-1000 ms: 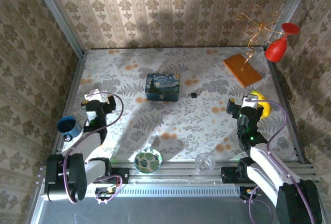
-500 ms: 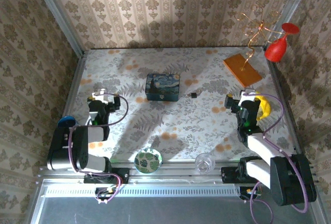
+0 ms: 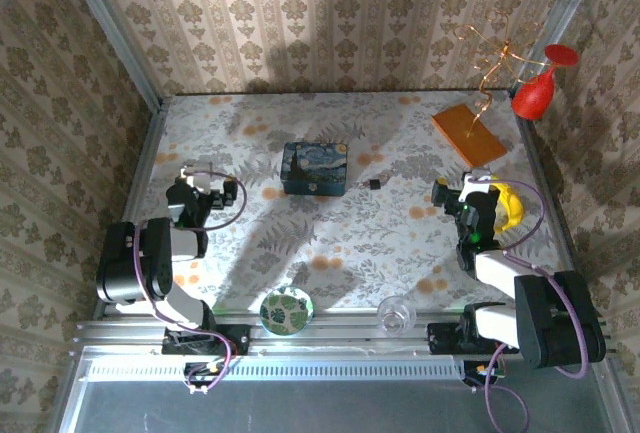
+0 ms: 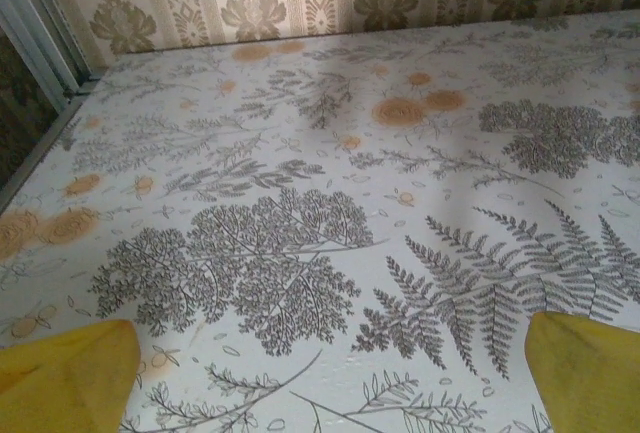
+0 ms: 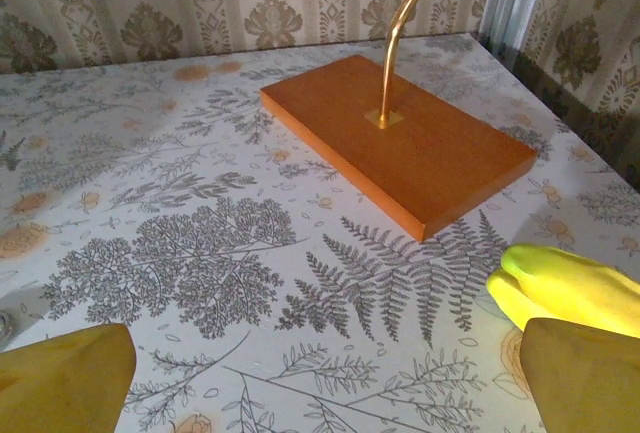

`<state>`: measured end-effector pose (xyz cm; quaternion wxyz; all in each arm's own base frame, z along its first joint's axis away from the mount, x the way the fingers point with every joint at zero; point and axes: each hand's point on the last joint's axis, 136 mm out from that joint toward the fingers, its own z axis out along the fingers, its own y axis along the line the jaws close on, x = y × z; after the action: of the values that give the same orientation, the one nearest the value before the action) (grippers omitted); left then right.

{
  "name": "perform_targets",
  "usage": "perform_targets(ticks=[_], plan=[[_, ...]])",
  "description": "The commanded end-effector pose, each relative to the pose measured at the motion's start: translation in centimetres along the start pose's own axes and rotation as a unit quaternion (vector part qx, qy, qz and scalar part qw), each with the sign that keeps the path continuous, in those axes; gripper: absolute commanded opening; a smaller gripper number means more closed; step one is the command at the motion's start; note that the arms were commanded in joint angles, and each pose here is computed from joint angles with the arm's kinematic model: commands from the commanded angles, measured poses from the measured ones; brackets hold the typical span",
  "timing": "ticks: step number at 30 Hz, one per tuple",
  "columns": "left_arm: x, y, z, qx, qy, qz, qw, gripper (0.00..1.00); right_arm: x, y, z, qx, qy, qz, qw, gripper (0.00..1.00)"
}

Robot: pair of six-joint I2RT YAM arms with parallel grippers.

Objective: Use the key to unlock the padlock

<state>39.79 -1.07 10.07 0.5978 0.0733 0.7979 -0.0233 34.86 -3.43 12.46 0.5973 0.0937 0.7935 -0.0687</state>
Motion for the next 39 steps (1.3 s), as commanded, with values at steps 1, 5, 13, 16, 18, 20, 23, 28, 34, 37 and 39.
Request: perform_targets(ticks=[1, 5, 13, 16, 18, 20, 23, 28, 34, 37, 39], plan=[[0.0, -0.5, 0.0, 0.017, 0.006, -0.001, 1.000, 1.00, -1.4, 0.7, 0.4, -0.021, -0.029, -0.001, 0.999, 1.00], [0.3, 0.8, 0.0, -0.031, 0.014, -0.009, 0.999, 1.00, -1.1, 1.8, 1.4, -0.047, -0.028, 0.001, 0.998, 1.00], [0.2, 0.8, 0.1, -0.038, 0.016, -0.005, 0.999, 1.00, 1.3, 2.8, 3.9, -0.067, 0.008, -0.004, 0.998, 1.00], [0.3, 0.8, 0.1, -0.037, 0.018, -0.005, 0.999, 1.00, 1.5, 3.9, 5.0, -0.099, 0.044, -0.010, 0.994, 1.00], [0.3, 0.7, 0.1, -0.037, 0.017, -0.005, 0.999, 1.00, 1.5, 4.4, 4.9, -0.115, 0.042, -0.017, 0.992, 1.00], [0.3, 0.8, 0.1, -0.037, 0.017, -0.005, 0.999, 1.00, 1.5, 5.0, 4.6, -0.140, 0.036, -0.019, 0.989, 1.00], [0.3, 0.7, 0.1, -0.037, 0.017, -0.005, 0.999, 1.00, 1.5, 5.6, 4.3, -0.160, 0.036, -0.025, 0.986, 1.00], [0.3, 0.5, 0.2, -0.034, 0.019, 0.000, 0.999, 1.00, 1.5, 5.6, 4.3, -0.158, 0.035, -0.026, 0.986, 1.00], [0.3, 0.1, 0.4, -0.032, 0.022, 0.010, 0.999, 1.00, 1.5, 5.6, 4.3, -0.157, 0.035, -0.027, 0.987, 1.00], [0.3, 0.1, 0.4, -0.032, 0.022, 0.010, 0.999, 1.00, 1.5, 5.6, 4.4, -0.157, 0.035, -0.027, 0.987, 1.00], [0.3, 0.1, 0.4, -0.032, 0.022, 0.010, 0.999, 1.00, 1.5, 5.6, 4.4, -0.157, 0.035, -0.027, 0.987, 1.00]])
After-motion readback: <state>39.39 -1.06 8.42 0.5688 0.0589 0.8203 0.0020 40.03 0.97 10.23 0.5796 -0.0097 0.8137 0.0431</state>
